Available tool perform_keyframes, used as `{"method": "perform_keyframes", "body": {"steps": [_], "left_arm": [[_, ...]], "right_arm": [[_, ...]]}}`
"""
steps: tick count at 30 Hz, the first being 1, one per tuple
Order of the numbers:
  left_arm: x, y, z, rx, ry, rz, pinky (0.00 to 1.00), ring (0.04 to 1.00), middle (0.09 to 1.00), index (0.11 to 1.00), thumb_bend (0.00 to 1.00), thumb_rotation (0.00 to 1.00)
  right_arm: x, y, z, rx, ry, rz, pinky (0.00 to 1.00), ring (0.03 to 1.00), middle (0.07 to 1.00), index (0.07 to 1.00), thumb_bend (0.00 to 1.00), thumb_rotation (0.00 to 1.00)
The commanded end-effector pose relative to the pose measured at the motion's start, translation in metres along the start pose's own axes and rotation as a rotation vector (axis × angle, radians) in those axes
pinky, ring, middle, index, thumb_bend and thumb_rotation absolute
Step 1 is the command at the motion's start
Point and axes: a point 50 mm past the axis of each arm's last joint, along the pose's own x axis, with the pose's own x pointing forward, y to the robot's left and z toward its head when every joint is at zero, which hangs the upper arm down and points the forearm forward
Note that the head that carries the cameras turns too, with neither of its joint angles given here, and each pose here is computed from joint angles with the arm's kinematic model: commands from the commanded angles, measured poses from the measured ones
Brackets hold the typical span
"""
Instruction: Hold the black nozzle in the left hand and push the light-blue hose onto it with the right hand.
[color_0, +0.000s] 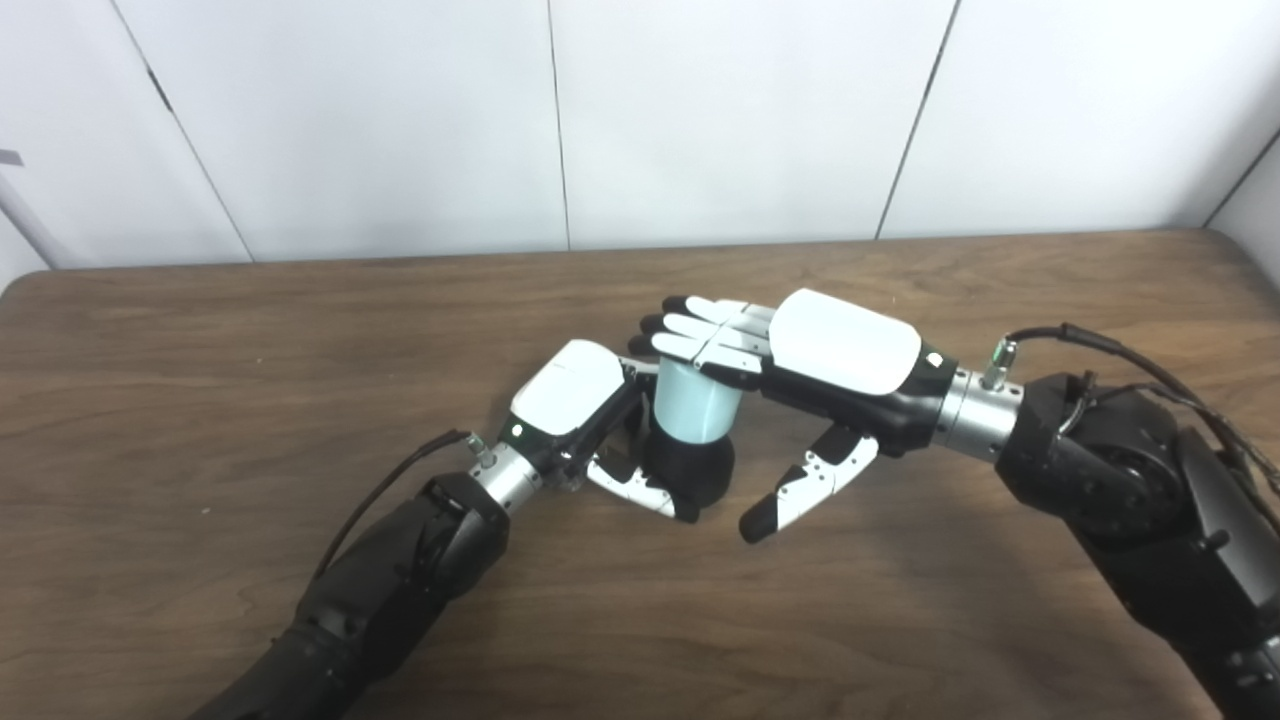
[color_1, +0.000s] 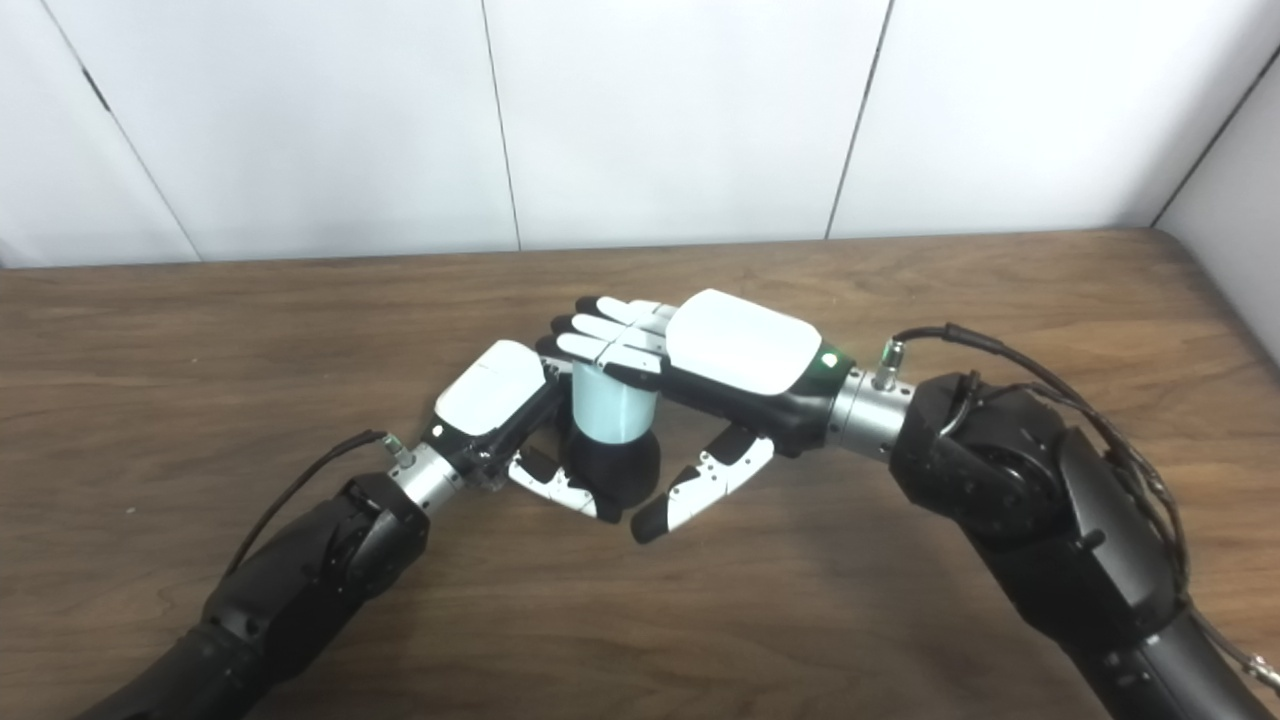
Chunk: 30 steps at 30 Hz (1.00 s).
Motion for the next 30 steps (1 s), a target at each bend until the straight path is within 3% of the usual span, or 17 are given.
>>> {"method": "perform_keyframes", "body": {"steps": [1,10,15,30], "left_arm": [[-0.045,-0.057,-0.004,-0.005,0.077,-0.285,0.31,0.386,0.428,0.52,0.52,0.0],[-0.044,-0.057,-0.005,-0.012,0.077,-0.28,0.32,0.392,0.435,0.518,0.52,0.0],[-0.045,-0.057,-0.004,-0.02,0.073,-0.268,0.33,0.393,0.438,0.516,0.52,0.0],[-0.045,-0.057,-0.002,-0.023,0.071,-0.263,0.33,0.394,0.439,0.517,0.52,0.0]], "right_arm": [[-0.002,0.006,0.005,-0.025,-0.045,0.096,0.93,0.982,0.993,0.962,0.81,0.96],[-0.001,0.02,0.006,-0.02,-0.063,0.162,0.92,0.956,0.951,0.906,0.83,0.91],[0.006,0.032,0.009,-0.025,-0.077,0.189,0.86,0.925,0.922,0.887,0.84,0.93],[0.016,0.032,0.009,-0.026,-0.074,0.192,0.89,0.937,0.938,0.91,0.83,0.94]]}}
